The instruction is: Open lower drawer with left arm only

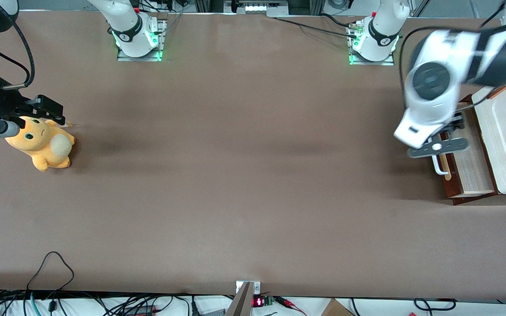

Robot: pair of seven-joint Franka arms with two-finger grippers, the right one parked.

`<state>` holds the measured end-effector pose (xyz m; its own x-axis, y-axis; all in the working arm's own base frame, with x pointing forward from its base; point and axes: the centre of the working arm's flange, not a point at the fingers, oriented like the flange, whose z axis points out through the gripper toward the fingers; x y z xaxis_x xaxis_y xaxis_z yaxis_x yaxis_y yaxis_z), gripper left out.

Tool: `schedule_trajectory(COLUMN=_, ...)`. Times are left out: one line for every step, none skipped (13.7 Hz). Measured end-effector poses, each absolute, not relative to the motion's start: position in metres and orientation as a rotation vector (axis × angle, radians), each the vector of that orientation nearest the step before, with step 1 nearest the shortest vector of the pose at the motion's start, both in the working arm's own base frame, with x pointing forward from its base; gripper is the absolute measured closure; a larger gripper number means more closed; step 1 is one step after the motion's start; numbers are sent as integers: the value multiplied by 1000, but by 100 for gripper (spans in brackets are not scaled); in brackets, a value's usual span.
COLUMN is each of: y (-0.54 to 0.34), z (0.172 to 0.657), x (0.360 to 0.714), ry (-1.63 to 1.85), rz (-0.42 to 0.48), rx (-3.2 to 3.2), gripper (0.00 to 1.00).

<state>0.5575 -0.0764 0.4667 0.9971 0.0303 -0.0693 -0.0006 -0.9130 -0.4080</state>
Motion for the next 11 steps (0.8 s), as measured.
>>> schedule_trajectory(y=-63, z=485, x=555, ry=0, rz=108, rx=-2800, gripper=0)
schedule_trajectory(y=-49, z=502, x=552, ry=-1, rz=103, rx=-2878, gripper=0)
schedule_trajectory(y=-36, z=517, x=549, ry=-15, rz=89, rx=-2959, gripper=0)
schedule_trajectory(y=-23, z=531, x=547, ry=-22, rz=74, rx=-3036, gripper=0)
schedule_trajectory(y=-12, z=542, x=544, ry=-16, rz=60, rx=-3092, gripper=0)
schedule_trajectory(y=-4, z=550, x=541, ry=-2, rz=43, rx=-3125, gripper=0)
schedule_trajectory(y=1, z=557, x=538, ry=13, rz=28, rx=-3141, gripper=0)
schedule_trajectory(y=1, z=564, x=535, ry=27, rz=13, rx=-3148, gripper=0)
schedule_trajectory(y=0, z=569, x=532, ry=31, rz=5, rx=-3152, gripper=0)
schedule_trajectory(y=-1, z=574, x=531, ry=34, rz=-6, rx=-3153, gripper=0)
schedule_trajectory(y=-2, z=577, x=530, ry=36, rz=-15, rx=-3153, gripper=0)
